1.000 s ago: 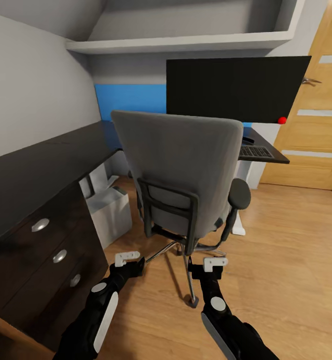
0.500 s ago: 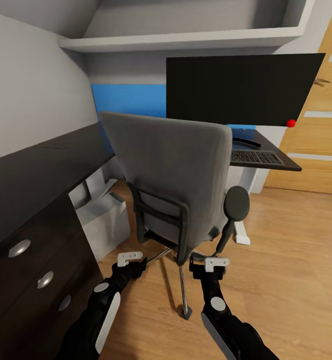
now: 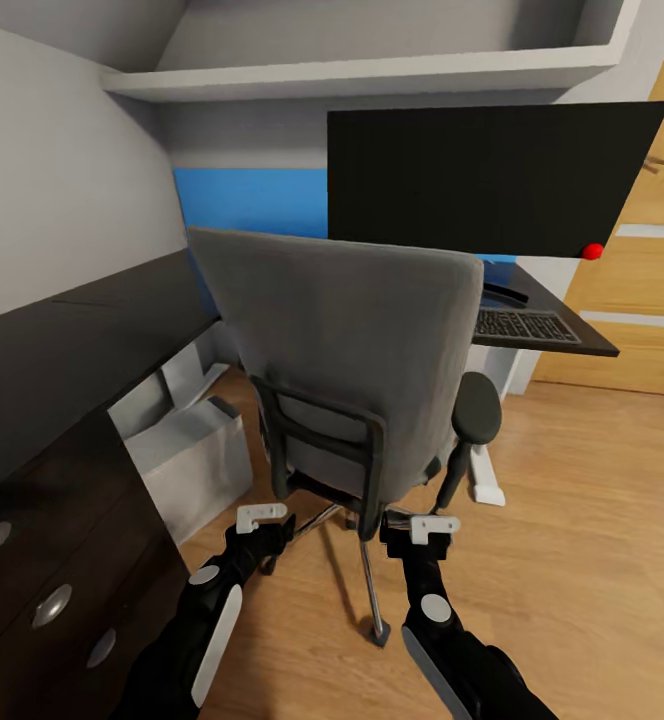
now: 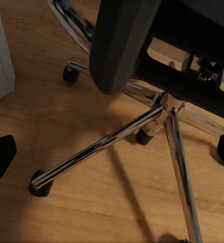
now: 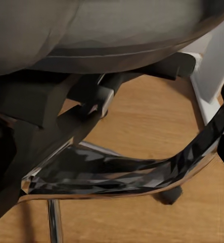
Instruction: In the bedroom, organize the workspace by keeping the computer under the desk, ensuring the monitor is on the desk, placing the keyboard on the desk next to the monitor, placing the mouse on the desk next to the keyboard, moving the folder from the swivel chair onto the desk next to the mouse, stacking the notebook on top of the folder with the pen on top of the notebook, and positioning the swivel chair next to the desk.
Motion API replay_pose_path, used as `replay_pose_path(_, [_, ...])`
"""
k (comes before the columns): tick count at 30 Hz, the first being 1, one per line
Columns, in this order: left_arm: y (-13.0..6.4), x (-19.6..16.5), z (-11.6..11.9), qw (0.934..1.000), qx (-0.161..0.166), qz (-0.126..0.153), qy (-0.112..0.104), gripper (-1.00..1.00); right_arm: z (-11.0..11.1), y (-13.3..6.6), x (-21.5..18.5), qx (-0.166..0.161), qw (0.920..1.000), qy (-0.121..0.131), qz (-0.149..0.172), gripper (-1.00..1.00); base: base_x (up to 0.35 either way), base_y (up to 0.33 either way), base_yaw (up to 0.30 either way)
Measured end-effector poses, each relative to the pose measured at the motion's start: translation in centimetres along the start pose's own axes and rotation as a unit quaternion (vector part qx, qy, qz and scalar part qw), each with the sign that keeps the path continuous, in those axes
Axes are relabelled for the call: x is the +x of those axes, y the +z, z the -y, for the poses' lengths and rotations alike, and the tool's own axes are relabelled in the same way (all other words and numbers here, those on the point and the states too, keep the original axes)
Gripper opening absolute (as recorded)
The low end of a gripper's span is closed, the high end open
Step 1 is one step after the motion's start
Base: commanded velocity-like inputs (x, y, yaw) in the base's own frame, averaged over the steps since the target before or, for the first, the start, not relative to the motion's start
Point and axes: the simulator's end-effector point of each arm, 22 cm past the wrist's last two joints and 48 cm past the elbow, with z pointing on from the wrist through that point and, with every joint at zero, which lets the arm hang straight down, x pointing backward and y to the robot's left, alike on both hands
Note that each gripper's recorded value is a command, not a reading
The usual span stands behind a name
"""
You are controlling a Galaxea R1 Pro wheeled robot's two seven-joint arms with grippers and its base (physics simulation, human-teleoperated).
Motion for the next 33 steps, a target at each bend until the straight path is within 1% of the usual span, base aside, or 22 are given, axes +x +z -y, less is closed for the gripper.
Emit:
replay_pose_path(22, [0.00, 0.00, 0.11, 1.0000, 0.001, 0.000, 0.000, 1.00, -0.03, -0.02, -0.02, 0.000, 1.0000, 0.000, 0.000, 1.00, 0.223, -0.196, 0.000])
replay_pose_path(33, [0.02, 0.02, 0.11, 1.0000, 0.001, 0.000, 0.000, 1.00, -0.04, 0.00, 0.04, 0.000, 1.0000, -0.001, 0.000, 1.00, 0.025, -0.022, 0.000])
